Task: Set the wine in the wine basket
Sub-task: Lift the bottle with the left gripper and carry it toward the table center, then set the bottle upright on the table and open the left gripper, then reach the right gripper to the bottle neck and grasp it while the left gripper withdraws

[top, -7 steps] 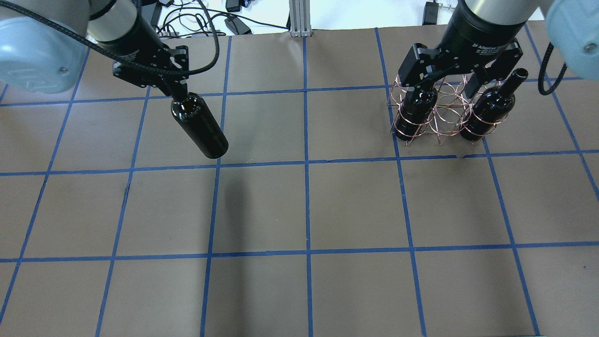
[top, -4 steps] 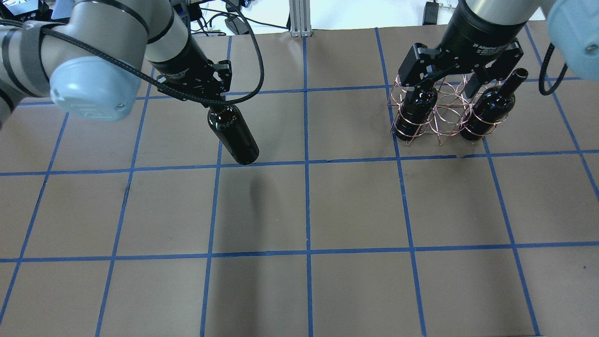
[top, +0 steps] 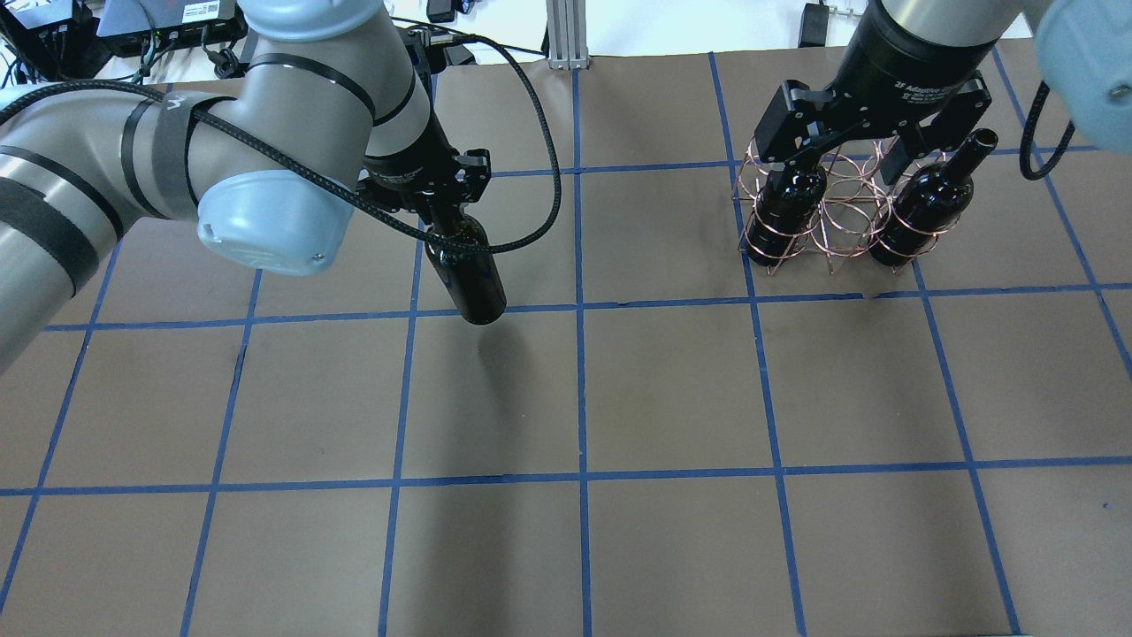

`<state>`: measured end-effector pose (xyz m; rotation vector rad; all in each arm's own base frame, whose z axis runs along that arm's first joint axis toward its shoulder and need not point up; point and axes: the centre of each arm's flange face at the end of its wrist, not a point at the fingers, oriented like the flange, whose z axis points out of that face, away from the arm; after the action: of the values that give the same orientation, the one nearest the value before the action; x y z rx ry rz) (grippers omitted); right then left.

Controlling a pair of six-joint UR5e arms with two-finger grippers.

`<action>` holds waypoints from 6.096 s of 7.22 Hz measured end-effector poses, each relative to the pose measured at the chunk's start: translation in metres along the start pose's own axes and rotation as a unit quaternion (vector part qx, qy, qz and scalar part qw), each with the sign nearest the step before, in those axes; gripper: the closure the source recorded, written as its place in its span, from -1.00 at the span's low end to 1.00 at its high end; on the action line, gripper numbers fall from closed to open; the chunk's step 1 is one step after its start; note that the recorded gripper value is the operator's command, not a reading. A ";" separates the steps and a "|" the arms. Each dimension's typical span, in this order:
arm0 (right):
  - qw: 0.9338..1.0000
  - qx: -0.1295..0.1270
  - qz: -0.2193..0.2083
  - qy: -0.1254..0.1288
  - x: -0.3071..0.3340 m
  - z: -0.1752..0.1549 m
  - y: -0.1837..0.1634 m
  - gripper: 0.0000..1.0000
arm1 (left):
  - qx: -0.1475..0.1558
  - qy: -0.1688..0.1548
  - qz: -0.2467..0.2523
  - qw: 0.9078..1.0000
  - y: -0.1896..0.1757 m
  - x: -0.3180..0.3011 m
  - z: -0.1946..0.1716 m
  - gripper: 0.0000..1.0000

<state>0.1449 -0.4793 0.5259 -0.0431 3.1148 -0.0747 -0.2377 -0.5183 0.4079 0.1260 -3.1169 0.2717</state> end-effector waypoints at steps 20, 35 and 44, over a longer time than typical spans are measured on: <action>1.000 0.000 -0.005 -0.002 -0.001 -0.011 0.013 -1.00 | -0.050 0.001 0.044 0.998 -0.016 -0.018 -0.060 -1.00; 0.997 0.015 0.072 -0.024 -0.234 0.053 -0.001 -1.00 | -0.101 -0.014 0.035 0.994 -0.005 -0.141 -0.109 -1.00; 0.999 0.029 0.023 -0.030 -0.321 0.160 -0.024 0.21 | -0.103 -0.044 0.037 0.993 -0.005 -0.148 -0.108 -1.00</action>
<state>0.4707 -0.5023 0.3755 0.0276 3.0507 -0.1606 -0.0891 -0.4922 0.5127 0.0208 -3.2160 -0.0566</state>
